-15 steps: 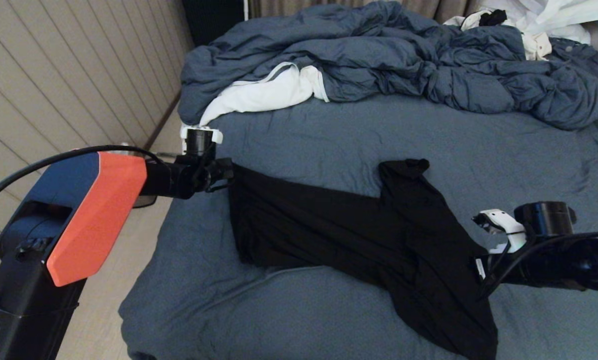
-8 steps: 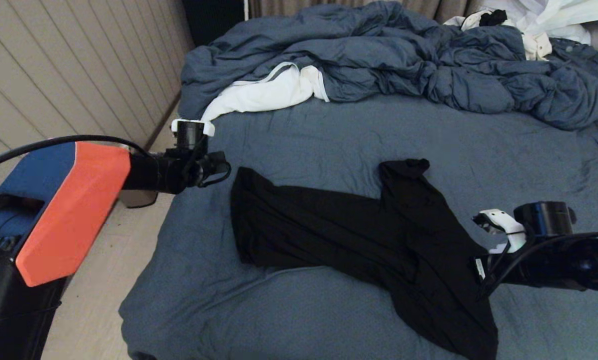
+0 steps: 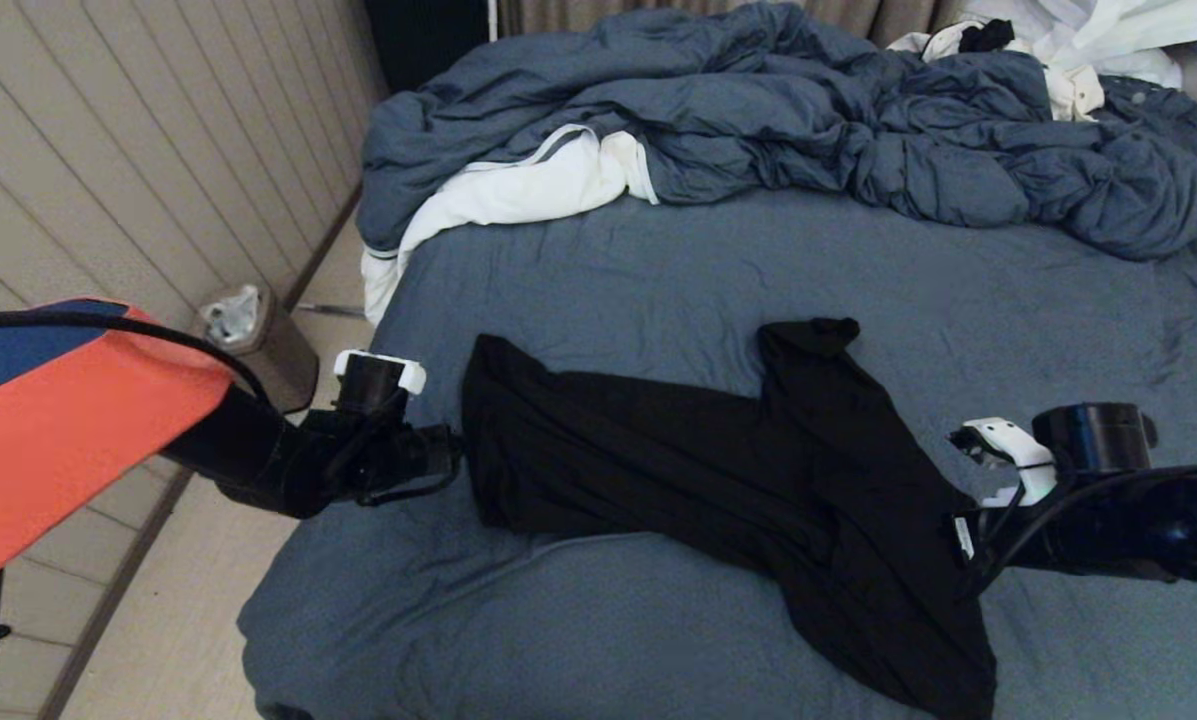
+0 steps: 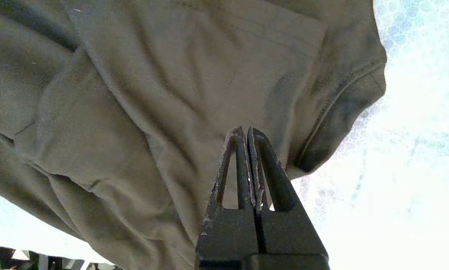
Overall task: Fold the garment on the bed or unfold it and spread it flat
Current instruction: Unford the black T-shirt
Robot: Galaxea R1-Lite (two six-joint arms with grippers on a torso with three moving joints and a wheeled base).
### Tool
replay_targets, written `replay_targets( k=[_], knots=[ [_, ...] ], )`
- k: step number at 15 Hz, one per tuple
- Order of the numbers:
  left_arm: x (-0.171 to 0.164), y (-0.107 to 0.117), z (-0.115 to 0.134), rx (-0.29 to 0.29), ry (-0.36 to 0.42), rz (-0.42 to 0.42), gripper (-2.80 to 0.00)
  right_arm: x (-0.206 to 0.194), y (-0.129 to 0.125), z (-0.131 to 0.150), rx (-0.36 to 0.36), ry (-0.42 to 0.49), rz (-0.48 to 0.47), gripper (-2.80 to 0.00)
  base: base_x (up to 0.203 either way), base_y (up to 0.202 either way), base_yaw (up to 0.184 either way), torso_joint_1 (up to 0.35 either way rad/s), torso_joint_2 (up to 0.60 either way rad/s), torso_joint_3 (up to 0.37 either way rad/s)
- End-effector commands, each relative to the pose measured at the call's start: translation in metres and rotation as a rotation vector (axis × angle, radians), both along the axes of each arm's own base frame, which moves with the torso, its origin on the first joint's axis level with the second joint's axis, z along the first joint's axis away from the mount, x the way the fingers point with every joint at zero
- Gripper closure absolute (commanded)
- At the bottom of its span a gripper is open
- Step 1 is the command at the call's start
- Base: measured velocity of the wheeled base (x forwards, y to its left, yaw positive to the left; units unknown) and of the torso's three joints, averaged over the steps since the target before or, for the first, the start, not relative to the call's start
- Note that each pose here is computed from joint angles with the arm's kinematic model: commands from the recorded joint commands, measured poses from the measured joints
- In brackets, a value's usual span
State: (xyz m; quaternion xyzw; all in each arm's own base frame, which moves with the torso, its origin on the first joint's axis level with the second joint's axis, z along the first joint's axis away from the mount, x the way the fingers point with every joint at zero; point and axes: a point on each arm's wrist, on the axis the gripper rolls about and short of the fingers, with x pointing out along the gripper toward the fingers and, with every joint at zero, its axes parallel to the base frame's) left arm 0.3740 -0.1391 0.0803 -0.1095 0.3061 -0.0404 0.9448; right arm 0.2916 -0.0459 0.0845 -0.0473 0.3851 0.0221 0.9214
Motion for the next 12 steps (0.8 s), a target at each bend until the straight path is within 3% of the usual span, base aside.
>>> replay_targets(
  k=[1, 3, 6, 9, 11, 12],
  knots=[
    [-0.025, 0.001, 0.030, -0.078, -0.032, -0.042, 0.00, 0.001, 0.000, -0.001, 0.000, 0.000, 0.002, 0.00, 0.000, 0.000, 0.000, 0.000, 0.00, 0.000],
    [-0.042, 0.005, 0.041, -0.110, -0.026, -0.070, 0.00, 0.002, 0.000, -0.001, -0.003, -0.012, 0.002, 0.00, 0.000, 0.000, 0.000, 0.000, 0.00, 0.000],
    [-0.063, -0.009, 0.027, -0.185, 0.072, -0.131, 0.00, 0.001, 0.000, -0.002, -0.005, -0.018, 0.001, 0.00, 0.000, 0.000, 0.000, 0.000, 0.00, 0.000],
    [-0.068, -0.014, 0.028, -0.276, 0.138, -0.248, 0.00, -0.001, 0.001, -0.002, -0.004, -0.015, 0.003, 0.00, 0.000, 0.000, 0.000, 0.000, 0.00, 0.000],
    [-0.067, -0.014, 0.024, -0.293, 0.165, -0.275, 0.00, 0.000, 0.001, -0.003, -0.003, -0.012, 0.003, 0.00, 0.000, 0.000, 0.000, 0.000, 0.00, 0.000],
    [-0.067, -0.014, 0.021, -0.291, 0.175, -0.279, -2.80, 0.000, 0.001, -0.004, -0.003, -0.010, 0.003, 0.00, 0.000, 0.000, 0.000, 0.000, 0.00, 0.000]
  ],
)
